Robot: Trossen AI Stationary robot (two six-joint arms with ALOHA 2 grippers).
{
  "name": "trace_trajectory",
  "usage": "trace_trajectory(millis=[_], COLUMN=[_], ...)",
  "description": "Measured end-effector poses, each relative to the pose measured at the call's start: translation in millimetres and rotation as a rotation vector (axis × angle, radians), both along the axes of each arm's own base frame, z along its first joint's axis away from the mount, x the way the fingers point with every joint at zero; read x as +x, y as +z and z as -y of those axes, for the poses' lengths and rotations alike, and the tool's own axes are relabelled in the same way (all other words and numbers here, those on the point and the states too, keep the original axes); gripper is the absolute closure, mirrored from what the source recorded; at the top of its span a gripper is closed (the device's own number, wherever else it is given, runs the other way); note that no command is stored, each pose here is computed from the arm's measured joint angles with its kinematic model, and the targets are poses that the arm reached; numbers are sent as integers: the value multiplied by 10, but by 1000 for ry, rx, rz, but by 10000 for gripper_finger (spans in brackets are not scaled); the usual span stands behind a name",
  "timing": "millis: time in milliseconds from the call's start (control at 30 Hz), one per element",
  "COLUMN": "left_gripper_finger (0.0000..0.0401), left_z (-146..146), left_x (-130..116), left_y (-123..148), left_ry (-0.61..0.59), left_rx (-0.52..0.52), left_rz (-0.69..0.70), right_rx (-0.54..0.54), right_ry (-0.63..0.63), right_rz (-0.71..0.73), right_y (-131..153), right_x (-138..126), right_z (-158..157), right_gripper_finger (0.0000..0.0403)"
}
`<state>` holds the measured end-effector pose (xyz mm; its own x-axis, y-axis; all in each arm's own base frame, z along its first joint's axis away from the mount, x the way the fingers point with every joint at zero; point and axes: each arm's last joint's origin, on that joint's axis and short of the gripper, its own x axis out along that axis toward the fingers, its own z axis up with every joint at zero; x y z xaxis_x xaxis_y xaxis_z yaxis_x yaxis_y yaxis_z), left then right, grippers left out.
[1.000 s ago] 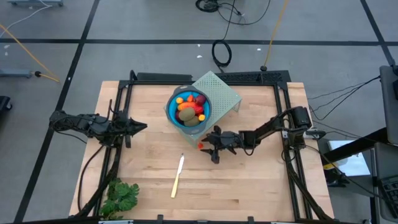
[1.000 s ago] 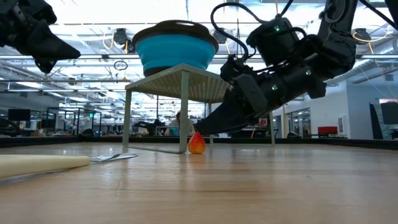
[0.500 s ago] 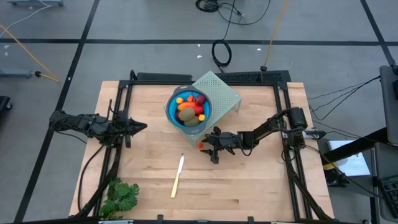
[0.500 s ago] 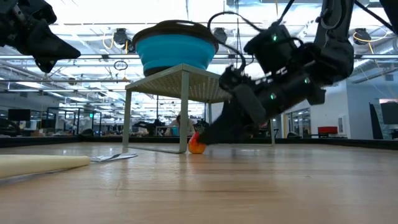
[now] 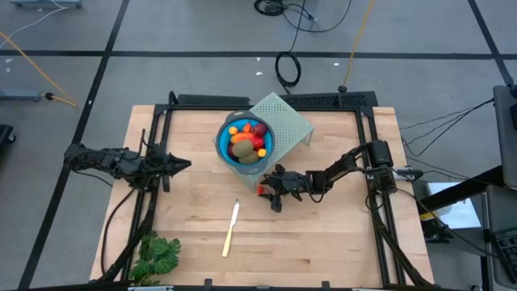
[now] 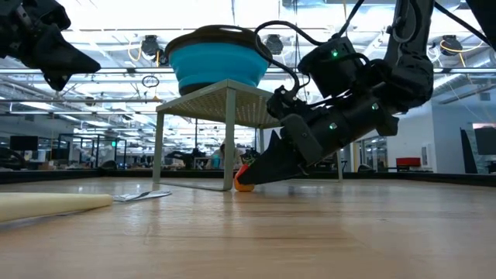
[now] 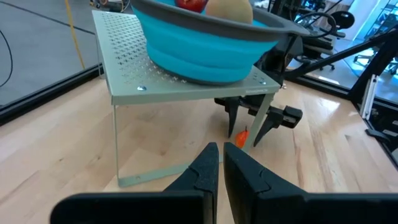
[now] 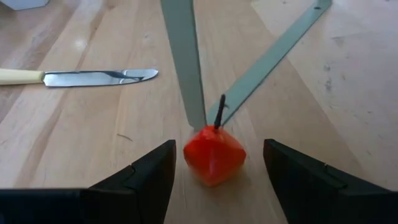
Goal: Pick & Place Fruit
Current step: Put the peach into the blue strainer bowl
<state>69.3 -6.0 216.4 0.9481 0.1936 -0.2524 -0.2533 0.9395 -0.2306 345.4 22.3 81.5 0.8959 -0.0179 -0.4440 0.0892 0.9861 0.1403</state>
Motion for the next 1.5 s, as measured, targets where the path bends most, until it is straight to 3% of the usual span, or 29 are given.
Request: trace_trajectory(millis=[233, 900, 1500], left_gripper_finger=[377, 377, 377], left_z=[0, 0, 0], left_x=[0, 0, 0], left_y=[0, -1, -1], left_ry=[-2, -1, -1], left_rx=[7, 6, 4], left_rz=[-2, -2, -1], right_rx=[-1, -8, -10], right_ry=[1, 5, 9], right_rz=[0, -8, -67], right_y=[0, -7, 75], right_x=[0, -4, -48], right_z=[-3, -2, -5], right_gripper_finger=[171, 275, 279])
